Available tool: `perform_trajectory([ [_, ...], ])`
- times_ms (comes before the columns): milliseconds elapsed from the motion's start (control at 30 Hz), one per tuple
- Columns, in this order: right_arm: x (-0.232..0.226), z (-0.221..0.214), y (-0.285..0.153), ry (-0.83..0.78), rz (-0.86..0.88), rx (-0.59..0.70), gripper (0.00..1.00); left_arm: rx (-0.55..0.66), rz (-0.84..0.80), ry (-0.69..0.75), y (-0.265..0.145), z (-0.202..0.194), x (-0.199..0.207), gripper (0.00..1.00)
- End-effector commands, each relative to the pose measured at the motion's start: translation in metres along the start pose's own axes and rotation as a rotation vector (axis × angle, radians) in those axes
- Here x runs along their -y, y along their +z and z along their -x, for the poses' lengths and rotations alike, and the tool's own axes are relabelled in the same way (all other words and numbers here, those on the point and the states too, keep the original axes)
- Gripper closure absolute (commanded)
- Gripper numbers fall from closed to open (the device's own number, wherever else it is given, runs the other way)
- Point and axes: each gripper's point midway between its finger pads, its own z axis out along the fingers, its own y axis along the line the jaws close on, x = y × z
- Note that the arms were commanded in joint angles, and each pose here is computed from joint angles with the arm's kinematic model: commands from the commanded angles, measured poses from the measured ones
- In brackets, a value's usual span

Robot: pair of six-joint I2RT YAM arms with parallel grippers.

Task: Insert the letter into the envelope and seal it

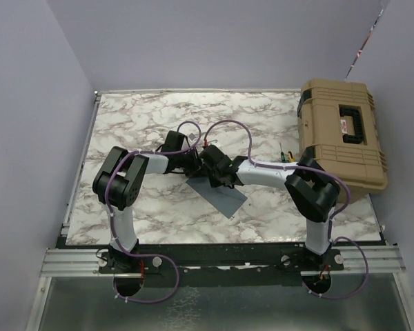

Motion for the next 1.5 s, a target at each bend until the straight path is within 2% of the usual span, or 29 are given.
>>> perform_trajectory([
  [0,0.017,-0.084,-0.002,-0.066,-0.067,-0.227,0.95,-0.083,0.244,-0.1,0.005,-0.039,-0.076,1.0],
  [700,0.043,-0.123,-0.021,-0.024,-0.139,-0.295,1.0,-0.085,0.245,-0.107,0.004,-0.039,-0.078,1.0],
  [1467,0.081,-0.126,-0.037,0.057,-0.266,-0.268,1.0,-0.092,0.246,-0.103,0.005,-0.038,-0.078,1.0],
])
